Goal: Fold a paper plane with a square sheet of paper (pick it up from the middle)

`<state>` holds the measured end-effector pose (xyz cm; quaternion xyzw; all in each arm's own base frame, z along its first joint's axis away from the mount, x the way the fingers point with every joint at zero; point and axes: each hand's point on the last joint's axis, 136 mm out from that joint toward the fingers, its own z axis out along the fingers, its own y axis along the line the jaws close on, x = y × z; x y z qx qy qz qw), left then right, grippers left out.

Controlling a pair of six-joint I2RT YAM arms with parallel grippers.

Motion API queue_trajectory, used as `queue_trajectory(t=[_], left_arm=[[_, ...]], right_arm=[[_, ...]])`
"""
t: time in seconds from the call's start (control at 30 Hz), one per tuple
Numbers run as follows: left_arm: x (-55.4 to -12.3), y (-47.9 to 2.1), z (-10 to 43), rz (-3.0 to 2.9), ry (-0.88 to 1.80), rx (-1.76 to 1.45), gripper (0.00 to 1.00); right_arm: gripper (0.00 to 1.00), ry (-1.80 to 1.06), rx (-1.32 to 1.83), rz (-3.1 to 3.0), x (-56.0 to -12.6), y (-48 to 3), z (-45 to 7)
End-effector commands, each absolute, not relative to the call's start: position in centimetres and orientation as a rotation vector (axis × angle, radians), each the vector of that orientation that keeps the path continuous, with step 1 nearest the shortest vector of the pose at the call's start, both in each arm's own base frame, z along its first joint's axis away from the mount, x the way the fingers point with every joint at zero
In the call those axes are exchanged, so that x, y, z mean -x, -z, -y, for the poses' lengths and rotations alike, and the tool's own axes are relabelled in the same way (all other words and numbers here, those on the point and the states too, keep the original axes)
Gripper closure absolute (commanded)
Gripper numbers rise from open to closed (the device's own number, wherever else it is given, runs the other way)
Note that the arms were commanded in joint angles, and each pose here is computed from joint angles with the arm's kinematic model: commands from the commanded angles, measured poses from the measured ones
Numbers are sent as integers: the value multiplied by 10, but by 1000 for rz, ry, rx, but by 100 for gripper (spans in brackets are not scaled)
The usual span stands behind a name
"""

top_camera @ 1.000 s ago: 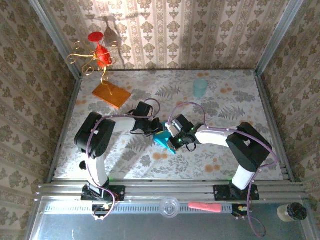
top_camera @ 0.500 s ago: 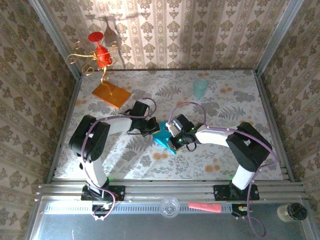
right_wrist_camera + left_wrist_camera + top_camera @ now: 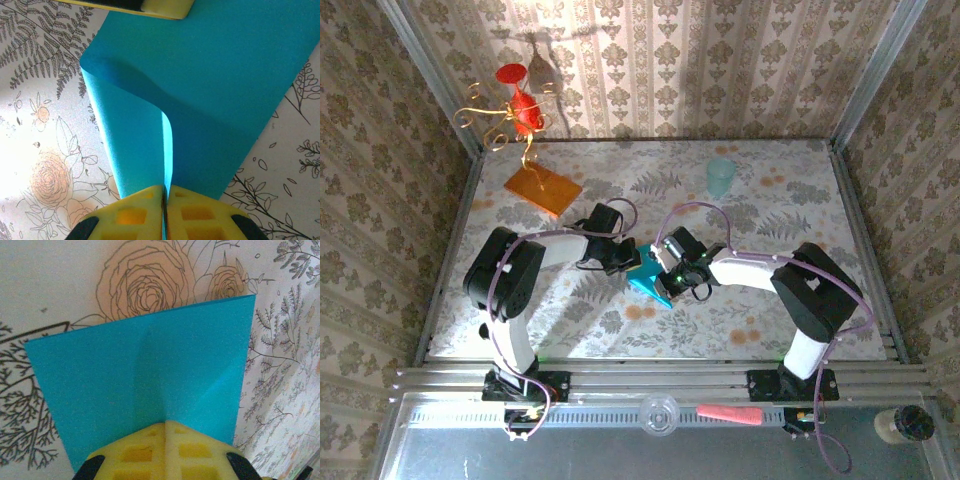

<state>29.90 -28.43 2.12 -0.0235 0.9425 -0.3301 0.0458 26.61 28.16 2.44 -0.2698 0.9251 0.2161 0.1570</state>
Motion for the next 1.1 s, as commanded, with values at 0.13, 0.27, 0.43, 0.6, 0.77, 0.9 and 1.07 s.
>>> queue_trajectory(t=[0.13,0.27,0.43,0.6,0.77,0.9,1.07], left_arm=[[-289,-4,277,-2955,926,56,97],[-288,-3,277,-2958,927,56,97],[-288,-3,278,-2960,928,54,97],[-287,-2,278,-2962,929,51,97],[-287,-1,279,-2964,933,51,97],[-287,-1,279,-2965,935,52,97],[-286,0,279,-2967,936,49,97]], right_arm=[[88,-596,745,-2687,-268,-21,-279],[88,-605,741,-2680,-269,-23,-281],[88,-587,734,-2678,-272,-22,-279],[88,-566,729,-2675,-274,-22,-278],[88,-561,729,-2673,-275,-23,-278],[88,-563,732,-2674,-275,-22,-278],[88,-566,738,-2688,-273,-18,-279]])
